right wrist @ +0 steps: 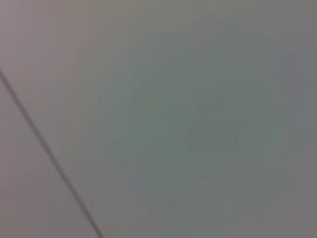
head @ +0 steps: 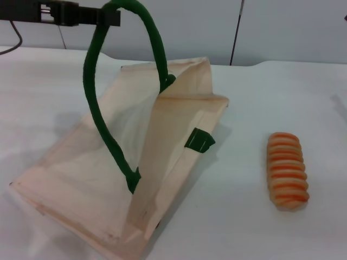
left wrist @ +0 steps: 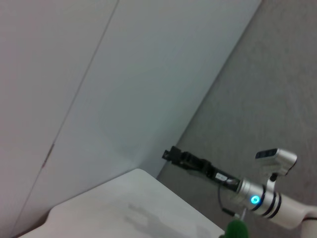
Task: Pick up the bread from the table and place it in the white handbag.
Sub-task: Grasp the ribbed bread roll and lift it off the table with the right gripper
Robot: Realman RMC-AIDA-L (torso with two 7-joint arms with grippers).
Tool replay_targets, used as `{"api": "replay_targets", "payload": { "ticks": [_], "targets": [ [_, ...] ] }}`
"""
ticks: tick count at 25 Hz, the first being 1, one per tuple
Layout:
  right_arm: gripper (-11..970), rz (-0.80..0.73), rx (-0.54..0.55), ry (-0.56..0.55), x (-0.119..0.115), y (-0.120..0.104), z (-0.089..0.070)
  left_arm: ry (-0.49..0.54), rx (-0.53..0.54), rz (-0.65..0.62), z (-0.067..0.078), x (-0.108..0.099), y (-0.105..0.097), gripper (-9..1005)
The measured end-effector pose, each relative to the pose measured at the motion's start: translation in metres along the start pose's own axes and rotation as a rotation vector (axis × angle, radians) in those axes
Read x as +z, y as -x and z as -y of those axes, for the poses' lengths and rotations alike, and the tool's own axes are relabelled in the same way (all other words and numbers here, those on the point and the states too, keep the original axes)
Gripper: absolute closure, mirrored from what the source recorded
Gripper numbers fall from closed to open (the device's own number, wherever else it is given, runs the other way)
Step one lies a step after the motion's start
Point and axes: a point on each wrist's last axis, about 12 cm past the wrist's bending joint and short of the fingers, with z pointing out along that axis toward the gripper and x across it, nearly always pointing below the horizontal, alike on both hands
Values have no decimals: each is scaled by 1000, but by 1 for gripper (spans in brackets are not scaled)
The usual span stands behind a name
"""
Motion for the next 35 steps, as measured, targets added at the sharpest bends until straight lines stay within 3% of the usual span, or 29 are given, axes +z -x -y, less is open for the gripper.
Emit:
{"api": "replay_targets", "payload": {
  "ticks": [6,10,14,18,21,29,35],
  "targets": [
    [68,-165,-85,68,1,35,2,33,-21,3,-4,1,-2,877],
    [68,-295,-216,72,3,52,-1,47,-34,6,-6,1,-2,877],
    [68,-389,-316,133,0,67,-12,55,-42,5,-7,1,-5,876],
    [68,-471,-371,264,-7,72,-29,61,-48,5,-8,-1,-7,876],
    [67,-564,-420,309,-13,71,-35,63,-49,5,-8,-1,-8,876],
    [71,-770,-507,372,-7,44,-51,72,-58,7,-9,-2,-11,875],
    [74,-837,-511,426,-6,27,-59,75,-63,8,-10,-2,-13,879]
  ]
}}
